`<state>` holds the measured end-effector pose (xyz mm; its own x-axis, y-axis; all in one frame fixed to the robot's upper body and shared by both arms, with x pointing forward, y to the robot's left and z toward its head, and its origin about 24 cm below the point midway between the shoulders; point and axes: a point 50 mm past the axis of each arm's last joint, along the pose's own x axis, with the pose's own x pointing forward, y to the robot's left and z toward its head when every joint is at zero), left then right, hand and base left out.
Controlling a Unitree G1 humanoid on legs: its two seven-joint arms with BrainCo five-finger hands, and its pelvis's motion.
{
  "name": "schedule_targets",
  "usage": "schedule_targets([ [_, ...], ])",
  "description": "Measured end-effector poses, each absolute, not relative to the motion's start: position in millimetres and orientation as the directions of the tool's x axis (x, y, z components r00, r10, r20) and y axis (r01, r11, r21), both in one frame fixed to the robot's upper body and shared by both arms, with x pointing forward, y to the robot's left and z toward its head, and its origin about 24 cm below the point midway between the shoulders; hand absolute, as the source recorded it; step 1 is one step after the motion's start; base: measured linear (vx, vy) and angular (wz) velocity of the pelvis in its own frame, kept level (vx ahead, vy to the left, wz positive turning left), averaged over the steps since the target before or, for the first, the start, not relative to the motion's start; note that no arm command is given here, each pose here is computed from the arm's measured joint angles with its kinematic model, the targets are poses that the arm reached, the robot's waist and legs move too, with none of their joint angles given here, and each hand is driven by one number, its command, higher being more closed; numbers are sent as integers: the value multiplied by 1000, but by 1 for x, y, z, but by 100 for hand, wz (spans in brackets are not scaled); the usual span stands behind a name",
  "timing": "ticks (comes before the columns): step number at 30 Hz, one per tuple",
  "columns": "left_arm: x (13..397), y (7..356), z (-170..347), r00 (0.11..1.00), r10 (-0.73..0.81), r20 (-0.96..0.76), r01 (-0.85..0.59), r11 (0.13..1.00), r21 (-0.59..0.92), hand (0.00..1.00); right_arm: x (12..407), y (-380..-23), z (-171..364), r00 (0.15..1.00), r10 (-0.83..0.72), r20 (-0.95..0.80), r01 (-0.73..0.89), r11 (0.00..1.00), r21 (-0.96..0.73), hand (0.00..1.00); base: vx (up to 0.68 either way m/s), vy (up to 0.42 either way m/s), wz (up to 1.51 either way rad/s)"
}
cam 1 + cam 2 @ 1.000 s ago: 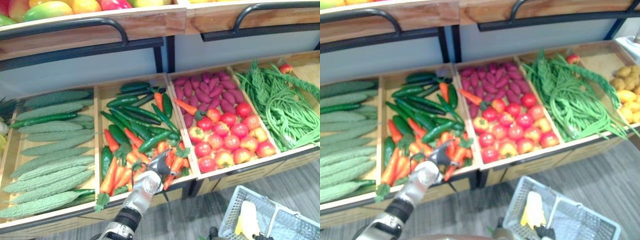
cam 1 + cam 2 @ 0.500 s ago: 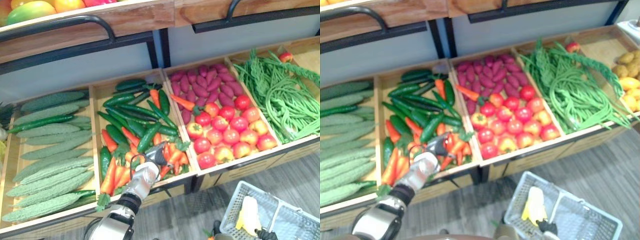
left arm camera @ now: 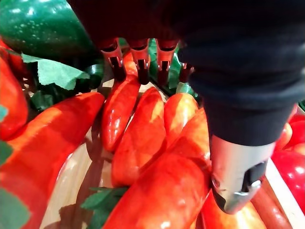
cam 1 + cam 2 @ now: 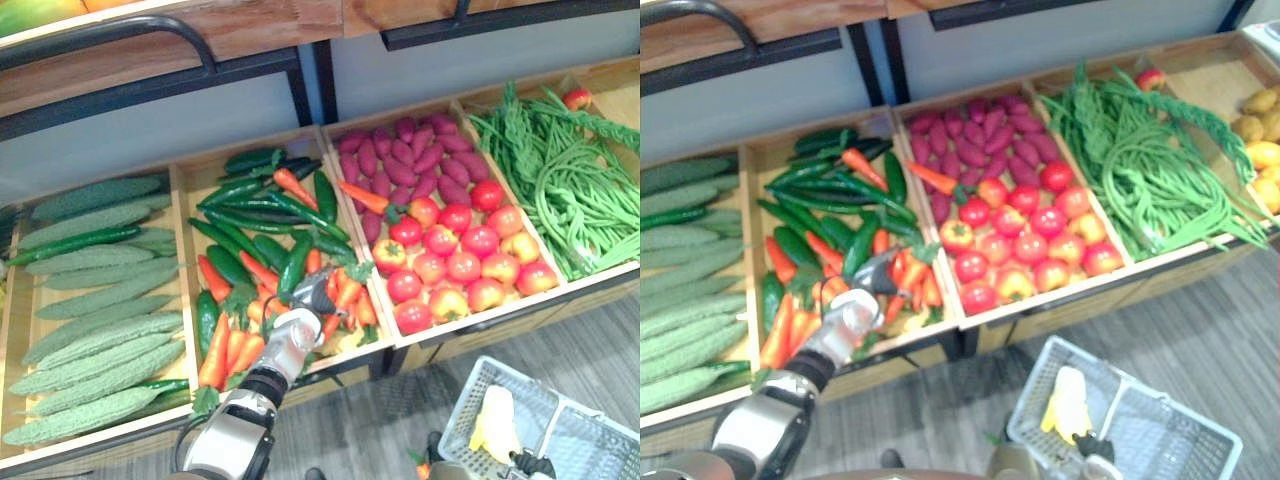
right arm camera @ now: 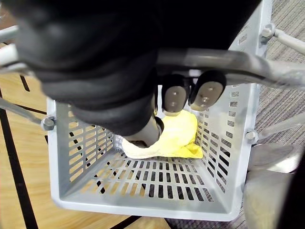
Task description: Pick vegetable in the basket
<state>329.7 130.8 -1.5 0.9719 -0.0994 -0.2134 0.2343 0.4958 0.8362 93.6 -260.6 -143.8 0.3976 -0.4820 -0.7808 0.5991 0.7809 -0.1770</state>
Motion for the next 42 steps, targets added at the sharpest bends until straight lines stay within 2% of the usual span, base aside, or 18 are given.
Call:
schedule_targets([
  [1, 329, 131, -2, 972, -102, -211, 234, 489, 840, 0, 93, -261, -144, 393, -485, -781, 606, 776, -177, 100, 0, 0, 0],
  [2, 329, 131, -2, 972, -105, -211, 235, 483, 843, 100, 92, -262, -144, 392, -487, -781, 608, 774, -177, 100, 0, 0, 0],
  [9, 335, 134, 7, 977, -121, -177, 213, 447, 869, 100, 93, -263, -143, 389, -495, -777, 613, 768, -183, 100, 0, 0, 0],
  [12, 337, 140, 10, 978, -124, -166, 203, 404, 892, 100, 98, -265, -142, 397, -498, -771, 612, 770, -182, 100, 10, -6, 0],
  [21, 329, 134, -3, 968, -144, -207, 249, 400, 882, 100, 106, -269, -139, 410, -509, -757, 612, 769, -186, 100, 3, -1, -1],
  [42, 329, 140, 1, 974, -115, -196, 226, 429, 874, 100, 112, -269, -138, 428, -500, -753, 585, 788, -191, 100, 1, -3, -1],
])
